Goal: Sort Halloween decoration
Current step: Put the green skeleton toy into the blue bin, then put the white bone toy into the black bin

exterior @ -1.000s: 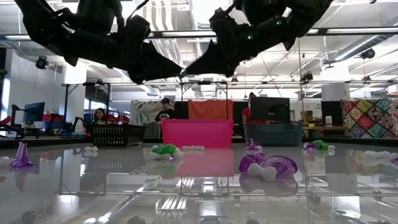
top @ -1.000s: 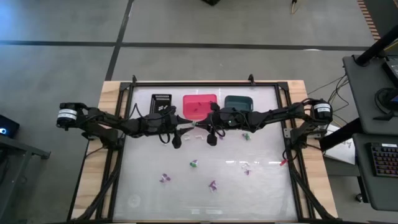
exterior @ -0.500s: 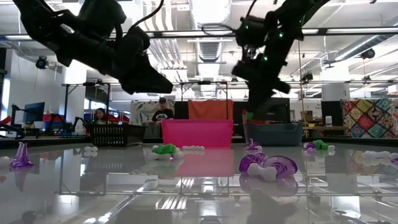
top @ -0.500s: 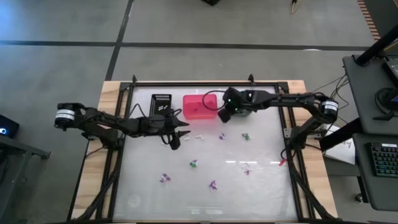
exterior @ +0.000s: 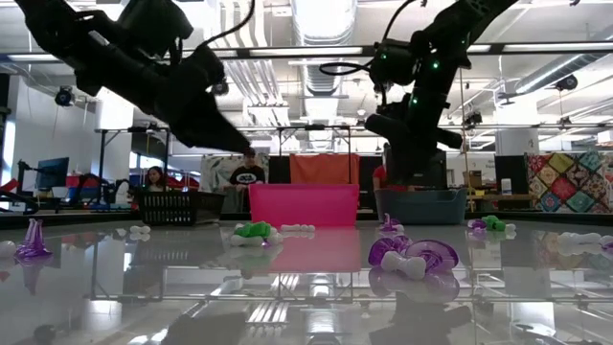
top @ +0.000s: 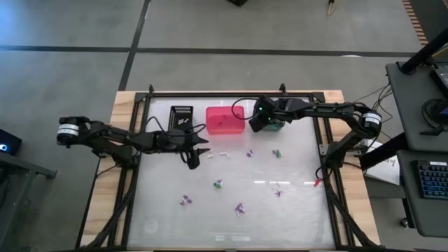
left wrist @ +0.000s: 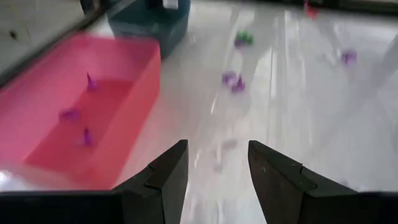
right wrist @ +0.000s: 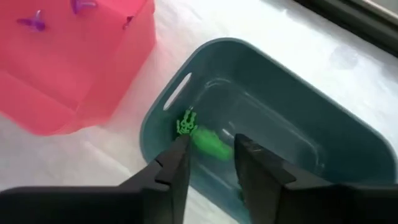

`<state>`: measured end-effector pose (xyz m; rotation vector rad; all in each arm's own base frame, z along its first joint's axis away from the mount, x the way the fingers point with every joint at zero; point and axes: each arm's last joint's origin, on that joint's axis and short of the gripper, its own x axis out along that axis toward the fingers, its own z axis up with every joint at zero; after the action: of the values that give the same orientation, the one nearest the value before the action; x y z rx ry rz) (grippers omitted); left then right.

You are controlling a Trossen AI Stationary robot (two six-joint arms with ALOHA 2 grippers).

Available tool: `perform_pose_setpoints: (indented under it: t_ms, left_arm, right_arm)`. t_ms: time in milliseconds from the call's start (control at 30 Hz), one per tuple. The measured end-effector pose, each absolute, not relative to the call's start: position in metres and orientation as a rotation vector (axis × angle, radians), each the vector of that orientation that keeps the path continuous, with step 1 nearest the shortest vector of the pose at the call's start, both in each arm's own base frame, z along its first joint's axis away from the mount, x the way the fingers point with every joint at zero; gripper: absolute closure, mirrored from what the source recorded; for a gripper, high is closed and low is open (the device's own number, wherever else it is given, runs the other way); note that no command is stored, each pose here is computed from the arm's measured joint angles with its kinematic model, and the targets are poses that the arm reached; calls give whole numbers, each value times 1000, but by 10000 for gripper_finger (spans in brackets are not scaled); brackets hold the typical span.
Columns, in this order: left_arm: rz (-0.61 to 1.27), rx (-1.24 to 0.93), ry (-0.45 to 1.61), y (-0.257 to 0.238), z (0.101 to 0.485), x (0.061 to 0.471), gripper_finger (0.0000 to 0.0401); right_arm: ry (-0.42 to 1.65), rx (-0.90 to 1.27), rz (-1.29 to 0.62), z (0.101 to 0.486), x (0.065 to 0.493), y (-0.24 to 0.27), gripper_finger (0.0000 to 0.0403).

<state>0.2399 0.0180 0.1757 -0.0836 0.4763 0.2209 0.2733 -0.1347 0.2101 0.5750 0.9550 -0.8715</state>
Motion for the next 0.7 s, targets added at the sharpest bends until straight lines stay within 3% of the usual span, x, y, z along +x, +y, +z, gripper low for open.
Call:
perform_pose_setpoints:
  t_ms: [200,433,700]
  left_arm:
    - [168,-106,728,16,182,233,250]
    - [114,-82,1070,10,180,219,250]
    - [81,-53,1161,3,172,211,250]
  right_arm:
    - [955,559,-885,210,273,-135,251]
    - [956,553,-881,210,273,-135,244]
    - [961,549,-872,210,274,-132,243]
